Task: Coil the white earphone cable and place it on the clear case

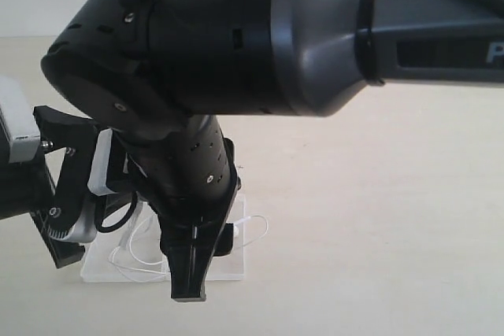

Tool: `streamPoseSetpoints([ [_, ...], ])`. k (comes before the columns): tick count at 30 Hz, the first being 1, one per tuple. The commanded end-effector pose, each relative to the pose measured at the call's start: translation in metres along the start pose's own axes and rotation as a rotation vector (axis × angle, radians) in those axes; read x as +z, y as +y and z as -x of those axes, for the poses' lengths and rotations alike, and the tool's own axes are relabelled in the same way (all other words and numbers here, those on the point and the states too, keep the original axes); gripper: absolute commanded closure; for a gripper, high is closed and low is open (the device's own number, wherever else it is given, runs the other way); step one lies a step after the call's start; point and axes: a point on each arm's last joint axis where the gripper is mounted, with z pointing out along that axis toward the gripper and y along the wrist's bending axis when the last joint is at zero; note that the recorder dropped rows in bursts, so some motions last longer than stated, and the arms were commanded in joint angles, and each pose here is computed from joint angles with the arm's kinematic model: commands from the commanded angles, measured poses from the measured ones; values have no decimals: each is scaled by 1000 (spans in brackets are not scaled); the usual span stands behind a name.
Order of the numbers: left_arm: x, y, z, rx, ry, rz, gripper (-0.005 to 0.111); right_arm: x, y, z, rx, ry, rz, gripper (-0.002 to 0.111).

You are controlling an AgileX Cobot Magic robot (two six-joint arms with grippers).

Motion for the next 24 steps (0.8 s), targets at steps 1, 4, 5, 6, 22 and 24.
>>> streamPoseSetpoints([
  [1,10,-2,-1,-6,1,-42,31,0,-2,1,-5,-7,-10,53],
  [4,19,0,-3,-14,8,-52,31,0,-2,1,-5,-7,-10,53],
  [5,21,2,-4,-27,6,-44,31,0,-2,1,-5,-7,-10,53],
  [6,24,4,-3,-36,1,-37,31,0,-2,1,-5,-7,-10,53],
  [22,51,10,-14,-16,-49,-108,31,0,-3,0,-8,-3,-19,53],
  [24,54,11,-15,-22,-69,-120,33,0,-3,0,-8,-3,-19,53],
])
